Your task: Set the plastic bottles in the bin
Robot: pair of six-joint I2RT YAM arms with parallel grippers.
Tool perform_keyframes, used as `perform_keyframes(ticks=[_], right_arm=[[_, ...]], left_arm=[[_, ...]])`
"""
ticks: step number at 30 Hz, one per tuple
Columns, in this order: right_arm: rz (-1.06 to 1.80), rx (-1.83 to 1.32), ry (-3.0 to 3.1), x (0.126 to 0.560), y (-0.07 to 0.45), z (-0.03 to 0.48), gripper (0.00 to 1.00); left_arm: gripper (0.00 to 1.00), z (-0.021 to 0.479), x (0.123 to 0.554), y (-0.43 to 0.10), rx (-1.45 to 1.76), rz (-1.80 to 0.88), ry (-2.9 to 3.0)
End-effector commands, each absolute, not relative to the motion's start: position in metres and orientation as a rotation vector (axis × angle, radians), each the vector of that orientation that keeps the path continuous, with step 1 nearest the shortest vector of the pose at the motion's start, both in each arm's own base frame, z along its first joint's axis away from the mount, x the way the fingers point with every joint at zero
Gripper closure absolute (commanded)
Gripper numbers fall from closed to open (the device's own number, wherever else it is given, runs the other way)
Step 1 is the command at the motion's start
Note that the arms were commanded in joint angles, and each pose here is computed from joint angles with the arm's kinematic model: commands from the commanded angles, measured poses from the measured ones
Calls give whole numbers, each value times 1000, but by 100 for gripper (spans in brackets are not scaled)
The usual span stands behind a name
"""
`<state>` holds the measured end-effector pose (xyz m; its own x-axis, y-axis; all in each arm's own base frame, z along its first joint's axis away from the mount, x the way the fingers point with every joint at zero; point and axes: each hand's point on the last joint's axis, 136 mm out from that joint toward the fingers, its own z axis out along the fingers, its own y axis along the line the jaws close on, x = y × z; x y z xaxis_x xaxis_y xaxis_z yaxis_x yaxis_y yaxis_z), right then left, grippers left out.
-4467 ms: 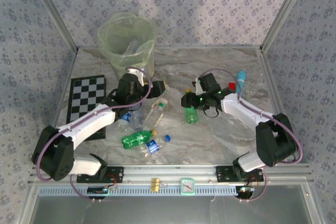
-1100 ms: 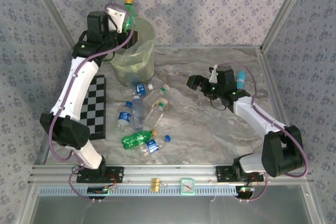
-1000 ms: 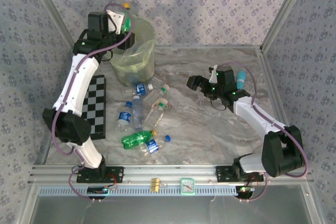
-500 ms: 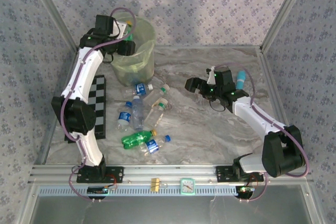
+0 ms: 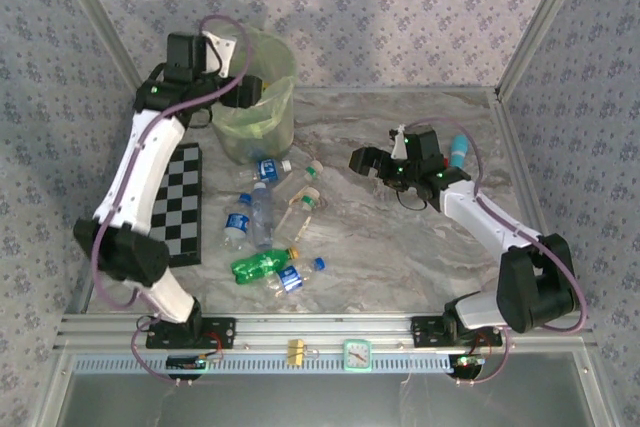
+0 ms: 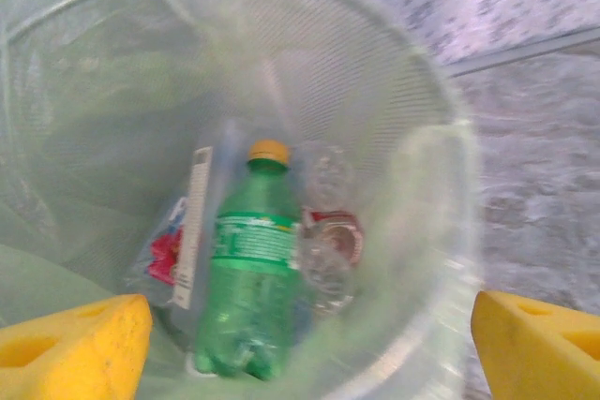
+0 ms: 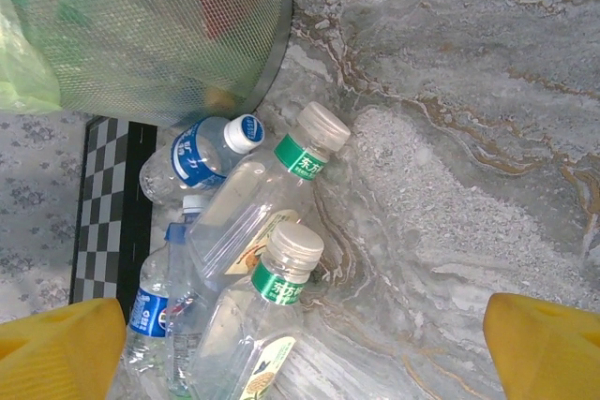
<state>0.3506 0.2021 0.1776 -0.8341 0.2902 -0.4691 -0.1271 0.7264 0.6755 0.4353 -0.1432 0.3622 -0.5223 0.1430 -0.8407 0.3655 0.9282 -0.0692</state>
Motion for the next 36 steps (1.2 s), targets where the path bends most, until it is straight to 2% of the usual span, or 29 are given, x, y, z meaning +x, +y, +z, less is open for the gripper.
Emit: perform_keyframes(ticks=[1,6,10,15,22,28,36], right_arm=[[988,111,2350,358,208,183,0],[1006,129,2360,361,212,176,0],[1004,140,2369,364,215,173,0],[991,156,2372,369,217,169,0],[995,171,2385,375,221,163,0],[1000,178,2401,378,221,157,0],[1007,172,2407,380,223,157,0]], left_arm=[[11,390,401,-172,421,-389,1983],[10,350,355,-202,465,-511,1989],[10,296,311,-230,541,-635,2067],[10,235,261,-244,623,-639,2220],[12,174,199,-239,690,-629,2455],[22,134,151,-234,670,-706,2605],[23,86,116,-222,724,-646,2745]])
